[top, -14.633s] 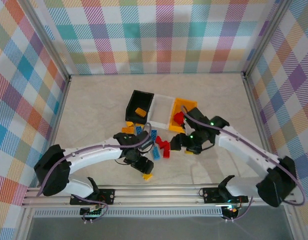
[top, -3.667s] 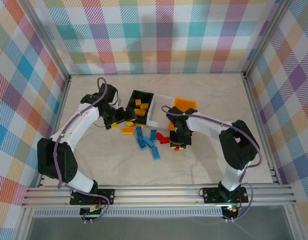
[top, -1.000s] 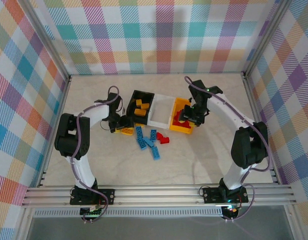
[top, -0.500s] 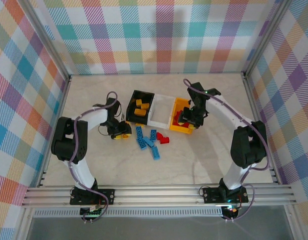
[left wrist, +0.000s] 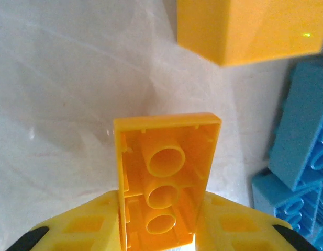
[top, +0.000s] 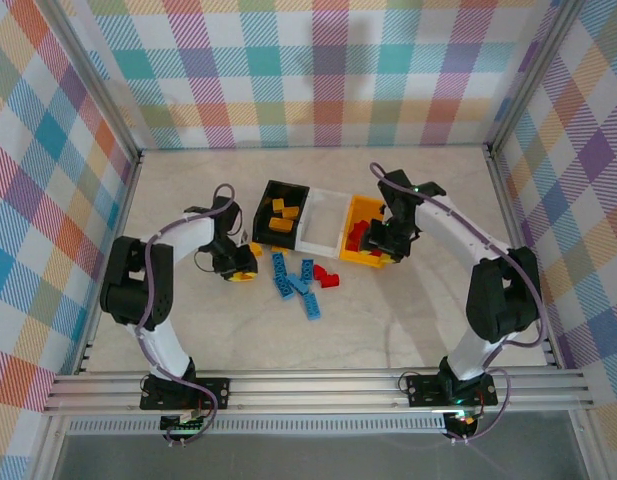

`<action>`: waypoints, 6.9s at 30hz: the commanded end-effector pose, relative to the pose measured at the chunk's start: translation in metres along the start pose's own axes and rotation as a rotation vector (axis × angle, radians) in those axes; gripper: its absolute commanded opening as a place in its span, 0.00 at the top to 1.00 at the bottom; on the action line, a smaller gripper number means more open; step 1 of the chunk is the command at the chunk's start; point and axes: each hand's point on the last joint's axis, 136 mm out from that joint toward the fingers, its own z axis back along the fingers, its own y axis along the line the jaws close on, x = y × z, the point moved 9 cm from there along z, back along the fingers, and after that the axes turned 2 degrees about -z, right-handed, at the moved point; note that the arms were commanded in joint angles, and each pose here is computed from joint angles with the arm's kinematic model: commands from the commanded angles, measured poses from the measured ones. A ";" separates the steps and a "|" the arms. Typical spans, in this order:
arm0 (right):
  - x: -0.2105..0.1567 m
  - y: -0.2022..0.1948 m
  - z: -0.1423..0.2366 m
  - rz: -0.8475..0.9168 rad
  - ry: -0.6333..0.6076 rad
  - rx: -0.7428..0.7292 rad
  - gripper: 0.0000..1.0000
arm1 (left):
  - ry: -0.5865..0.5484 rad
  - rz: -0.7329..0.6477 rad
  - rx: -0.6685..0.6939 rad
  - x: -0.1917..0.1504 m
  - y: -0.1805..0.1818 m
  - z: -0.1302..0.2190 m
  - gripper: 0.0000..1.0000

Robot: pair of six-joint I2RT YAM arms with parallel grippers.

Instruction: Sort the legos into containers by color

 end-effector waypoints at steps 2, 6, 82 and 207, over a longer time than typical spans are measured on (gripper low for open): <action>-0.012 0.000 0.008 0.002 0.003 0.036 0.50 | -0.088 -0.039 -0.006 -0.011 -0.010 0.048 0.68; -0.019 -0.002 0.004 -0.008 0.022 0.059 0.50 | -0.162 -0.055 -0.031 0.000 -0.025 0.081 0.68; -0.102 0.097 -0.134 0.475 0.171 -0.299 0.67 | -0.326 0.080 -0.104 -0.051 -0.013 0.138 0.23; -0.082 0.018 0.011 0.052 -0.019 0.154 0.40 | -0.183 -0.202 -0.210 0.089 -0.199 0.039 0.71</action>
